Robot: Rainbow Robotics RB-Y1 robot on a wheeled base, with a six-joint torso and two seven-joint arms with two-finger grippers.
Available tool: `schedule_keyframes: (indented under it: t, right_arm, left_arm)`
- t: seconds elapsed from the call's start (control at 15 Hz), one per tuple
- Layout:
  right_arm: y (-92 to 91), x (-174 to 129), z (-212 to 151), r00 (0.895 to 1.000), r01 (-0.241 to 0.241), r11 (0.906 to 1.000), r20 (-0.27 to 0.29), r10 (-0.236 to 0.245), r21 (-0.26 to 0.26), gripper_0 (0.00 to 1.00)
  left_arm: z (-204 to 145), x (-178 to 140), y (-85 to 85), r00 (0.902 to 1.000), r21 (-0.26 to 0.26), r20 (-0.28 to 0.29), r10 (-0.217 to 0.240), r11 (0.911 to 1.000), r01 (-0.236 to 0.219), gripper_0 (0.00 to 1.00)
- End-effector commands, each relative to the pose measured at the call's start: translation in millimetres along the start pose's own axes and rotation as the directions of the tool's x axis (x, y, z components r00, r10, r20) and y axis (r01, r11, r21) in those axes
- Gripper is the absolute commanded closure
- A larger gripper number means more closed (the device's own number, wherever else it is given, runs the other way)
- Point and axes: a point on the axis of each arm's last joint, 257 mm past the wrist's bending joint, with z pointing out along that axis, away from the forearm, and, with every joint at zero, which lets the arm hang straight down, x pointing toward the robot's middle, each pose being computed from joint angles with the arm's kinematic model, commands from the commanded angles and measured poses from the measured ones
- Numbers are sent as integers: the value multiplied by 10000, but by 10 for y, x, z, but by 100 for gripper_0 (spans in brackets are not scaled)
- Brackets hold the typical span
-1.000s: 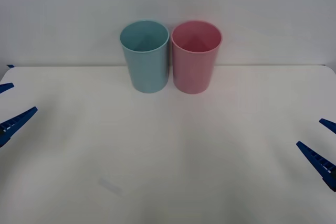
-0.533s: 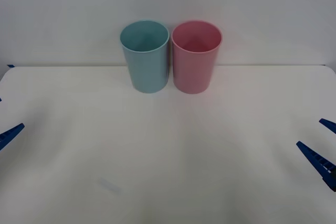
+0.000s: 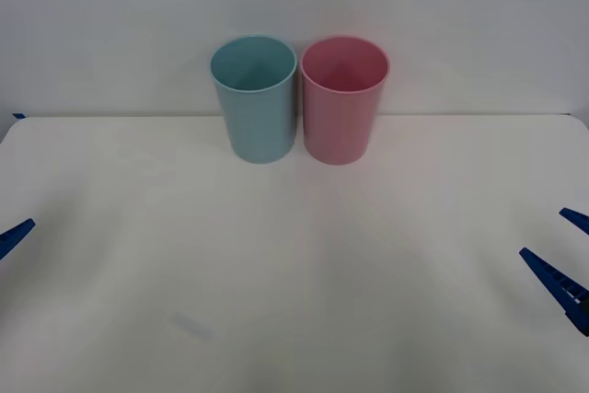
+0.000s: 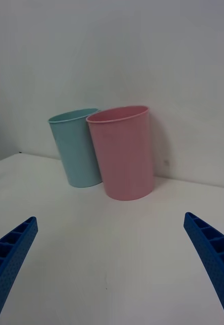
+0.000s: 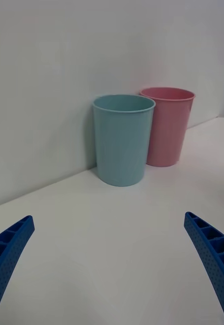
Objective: Grasp the object on the table and drop it into the matching bin: aluminum can to the light blue bin, PET bottle to the pink bin.
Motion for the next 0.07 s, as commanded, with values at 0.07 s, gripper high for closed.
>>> schedule_keyframes:
  t: [0.07]
  right_arm:
    - [0,0,0,10000,0,10000,0,0,0,0]
  left_arm:
    - [0,0,5,10000,-18,-1,-3,10000,3,0]
